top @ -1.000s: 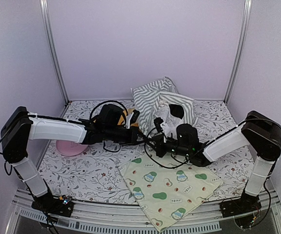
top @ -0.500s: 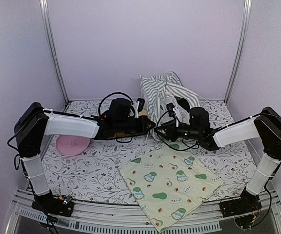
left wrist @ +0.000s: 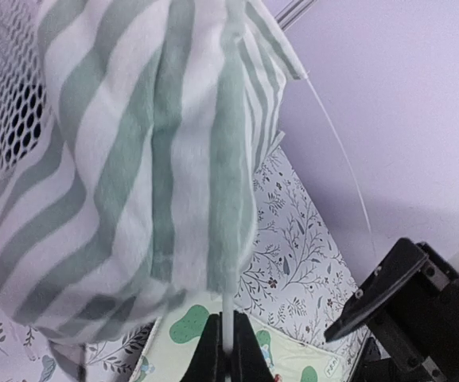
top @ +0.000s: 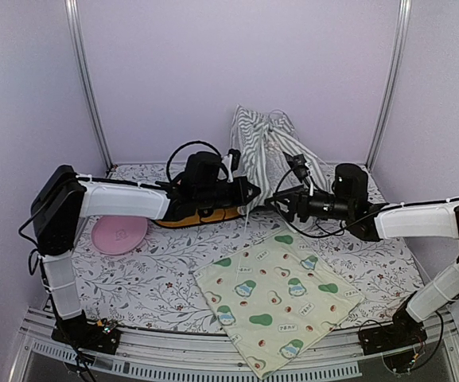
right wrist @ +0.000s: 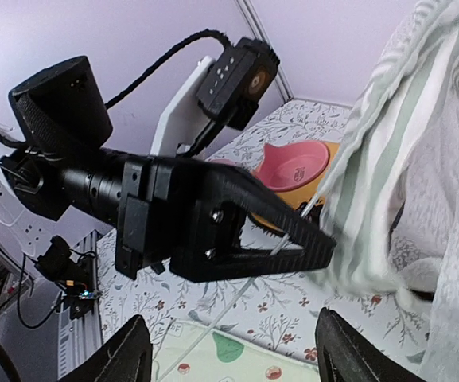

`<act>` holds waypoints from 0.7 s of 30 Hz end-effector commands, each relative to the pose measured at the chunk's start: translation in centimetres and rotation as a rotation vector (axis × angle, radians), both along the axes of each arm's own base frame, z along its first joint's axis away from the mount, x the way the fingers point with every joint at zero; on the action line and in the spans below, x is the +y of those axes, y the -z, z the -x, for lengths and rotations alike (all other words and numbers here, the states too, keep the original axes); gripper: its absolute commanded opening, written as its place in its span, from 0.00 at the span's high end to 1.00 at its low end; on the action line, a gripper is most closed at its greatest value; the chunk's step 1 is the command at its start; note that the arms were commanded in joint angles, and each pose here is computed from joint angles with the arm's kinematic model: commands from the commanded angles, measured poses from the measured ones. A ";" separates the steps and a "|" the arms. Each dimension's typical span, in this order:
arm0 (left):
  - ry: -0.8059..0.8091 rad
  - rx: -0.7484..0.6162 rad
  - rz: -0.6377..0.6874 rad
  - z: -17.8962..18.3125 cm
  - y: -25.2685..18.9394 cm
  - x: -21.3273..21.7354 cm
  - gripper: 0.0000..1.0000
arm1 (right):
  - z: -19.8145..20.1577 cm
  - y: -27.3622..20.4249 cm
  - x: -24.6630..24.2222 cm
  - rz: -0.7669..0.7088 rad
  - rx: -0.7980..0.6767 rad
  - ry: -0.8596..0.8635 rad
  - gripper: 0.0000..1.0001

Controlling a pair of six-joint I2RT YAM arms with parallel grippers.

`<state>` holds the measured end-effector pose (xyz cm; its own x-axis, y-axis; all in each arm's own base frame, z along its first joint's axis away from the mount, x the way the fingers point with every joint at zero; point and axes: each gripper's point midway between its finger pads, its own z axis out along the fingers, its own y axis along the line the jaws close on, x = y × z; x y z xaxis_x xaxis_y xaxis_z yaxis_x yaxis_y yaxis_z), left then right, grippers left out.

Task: Set up the pet tent
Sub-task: Adjust the tent at the corner of the board, then pass from the left arm to the right

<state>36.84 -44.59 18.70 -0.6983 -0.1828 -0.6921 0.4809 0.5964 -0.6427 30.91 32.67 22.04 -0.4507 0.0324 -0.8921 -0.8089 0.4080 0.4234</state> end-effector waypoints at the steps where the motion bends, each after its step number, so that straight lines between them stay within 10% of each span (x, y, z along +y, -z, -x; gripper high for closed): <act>1: -0.003 -0.028 0.028 -0.5 -1.3 -1.1 1.00 | 3.1 2.5 -0.2 -0.037 0.180 -0.050 0.29; 21: 0.048 -0.030 -0.012 -0.7 -0.2 -3.8 1.00 | 6.0 6.8 2.8 -0.155 0.385 -0.078 0.42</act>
